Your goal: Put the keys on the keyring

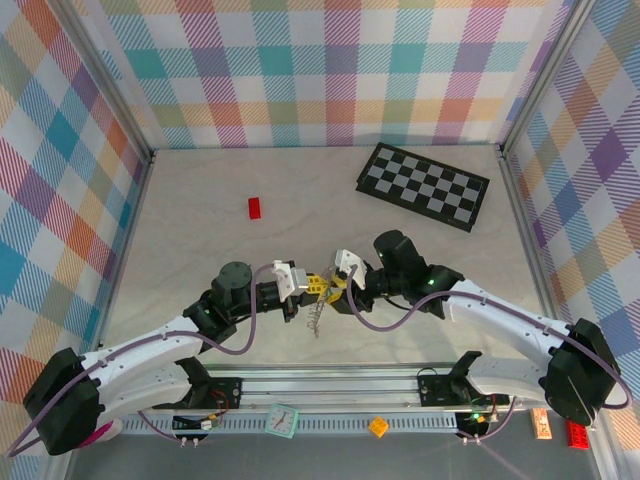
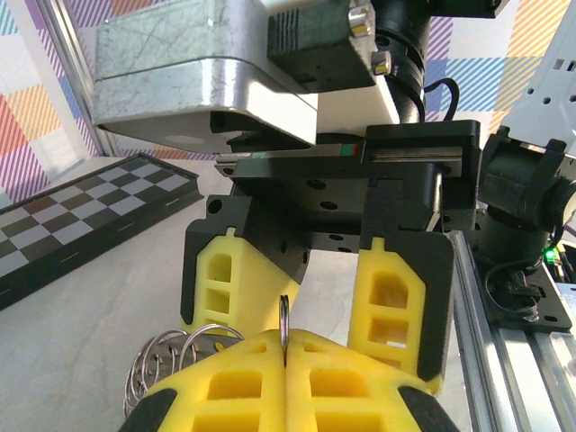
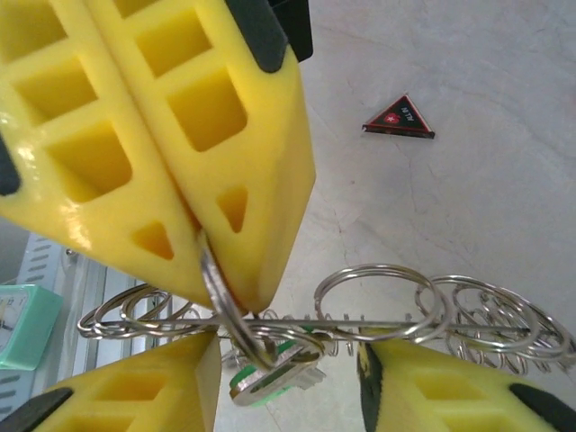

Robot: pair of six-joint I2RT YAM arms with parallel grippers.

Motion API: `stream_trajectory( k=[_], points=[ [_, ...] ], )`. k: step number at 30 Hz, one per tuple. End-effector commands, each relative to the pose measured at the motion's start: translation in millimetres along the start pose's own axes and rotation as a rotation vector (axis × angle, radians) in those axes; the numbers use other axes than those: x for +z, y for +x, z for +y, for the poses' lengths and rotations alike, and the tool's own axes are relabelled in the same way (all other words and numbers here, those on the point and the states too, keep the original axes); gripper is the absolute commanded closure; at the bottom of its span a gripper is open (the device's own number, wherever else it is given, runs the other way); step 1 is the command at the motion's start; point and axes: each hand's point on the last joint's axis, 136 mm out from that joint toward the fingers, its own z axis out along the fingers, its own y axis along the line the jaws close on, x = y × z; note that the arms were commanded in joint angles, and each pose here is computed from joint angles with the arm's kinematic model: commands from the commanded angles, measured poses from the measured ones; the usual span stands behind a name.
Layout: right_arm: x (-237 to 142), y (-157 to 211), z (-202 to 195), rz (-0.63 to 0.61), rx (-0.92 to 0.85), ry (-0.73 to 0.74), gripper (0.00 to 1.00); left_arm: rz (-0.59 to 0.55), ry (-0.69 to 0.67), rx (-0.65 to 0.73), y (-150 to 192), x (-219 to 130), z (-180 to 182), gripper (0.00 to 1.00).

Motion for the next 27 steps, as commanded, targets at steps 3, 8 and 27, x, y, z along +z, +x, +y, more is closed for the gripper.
stream_trajectory(
  k=[3, 8, 27],
  points=[
    [-0.2, 2.7, 0.4, 0.02, -0.028, 0.009, 0.72, -0.06, 0.005, 0.031, -15.7, -0.1, -1.3, 1.0],
    [-5.7, -0.9, 1.4, 0.031, -0.054, 0.015, 0.83, -0.055, 0.004, 0.033, -14.8, -0.2, -1.5, 1.0],
    [-17.2, -19.7, 1.9, -0.015, -0.1, 0.042, 1.0, -0.019, 0.011, 0.029, -5.4, 0.2, -2.8, 1.0]
  ],
)
